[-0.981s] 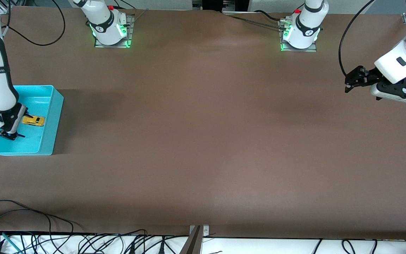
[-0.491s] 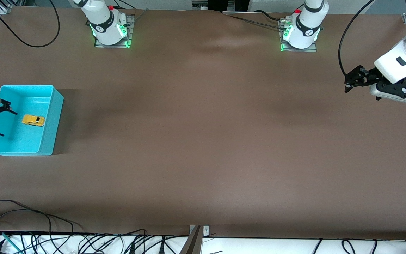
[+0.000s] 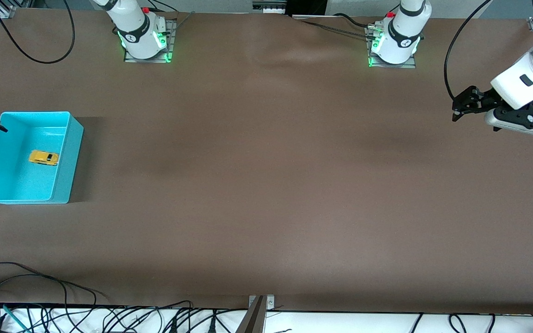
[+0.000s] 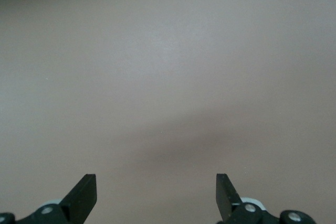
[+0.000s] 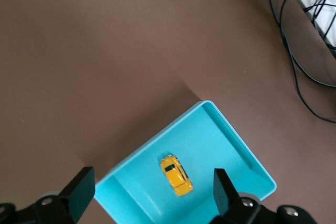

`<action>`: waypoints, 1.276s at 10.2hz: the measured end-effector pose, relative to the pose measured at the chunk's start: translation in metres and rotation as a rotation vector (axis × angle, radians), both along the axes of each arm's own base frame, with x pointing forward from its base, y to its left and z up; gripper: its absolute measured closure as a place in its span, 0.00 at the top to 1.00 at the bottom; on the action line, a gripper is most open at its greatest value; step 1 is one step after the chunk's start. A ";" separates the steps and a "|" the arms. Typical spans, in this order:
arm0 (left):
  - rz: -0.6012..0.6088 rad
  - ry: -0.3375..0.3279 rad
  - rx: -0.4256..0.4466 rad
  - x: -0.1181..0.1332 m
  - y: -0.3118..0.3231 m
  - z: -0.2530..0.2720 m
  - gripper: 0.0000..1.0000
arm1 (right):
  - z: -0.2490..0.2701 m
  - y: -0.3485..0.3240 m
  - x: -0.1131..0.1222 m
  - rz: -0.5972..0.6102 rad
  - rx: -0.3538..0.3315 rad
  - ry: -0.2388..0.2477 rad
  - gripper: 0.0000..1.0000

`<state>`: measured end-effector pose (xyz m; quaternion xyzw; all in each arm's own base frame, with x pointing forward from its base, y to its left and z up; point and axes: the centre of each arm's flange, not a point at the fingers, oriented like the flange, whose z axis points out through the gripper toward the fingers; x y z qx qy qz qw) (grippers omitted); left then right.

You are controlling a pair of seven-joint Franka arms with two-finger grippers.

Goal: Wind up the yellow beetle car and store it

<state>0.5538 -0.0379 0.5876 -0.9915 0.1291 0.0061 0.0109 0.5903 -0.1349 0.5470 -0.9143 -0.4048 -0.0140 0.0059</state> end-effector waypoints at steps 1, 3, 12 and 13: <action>0.000 0.000 0.000 0.000 0.000 0.000 1.00 | 0.013 0.021 -0.005 -0.111 0.000 0.014 1.00; 0.000 0.000 0.000 0.000 0.000 0.000 1.00 | 0.030 0.056 -0.016 -0.340 0.016 0.053 1.00; -0.001 -0.003 0.000 0.000 -0.001 0.001 1.00 | 0.056 0.106 -0.038 -0.737 -0.063 0.083 1.00; -0.001 -0.002 0.000 0.000 0.000 0.001 1.00 | 0.060 0.110 -0.041 -0.758 -0.072 0.076 1.00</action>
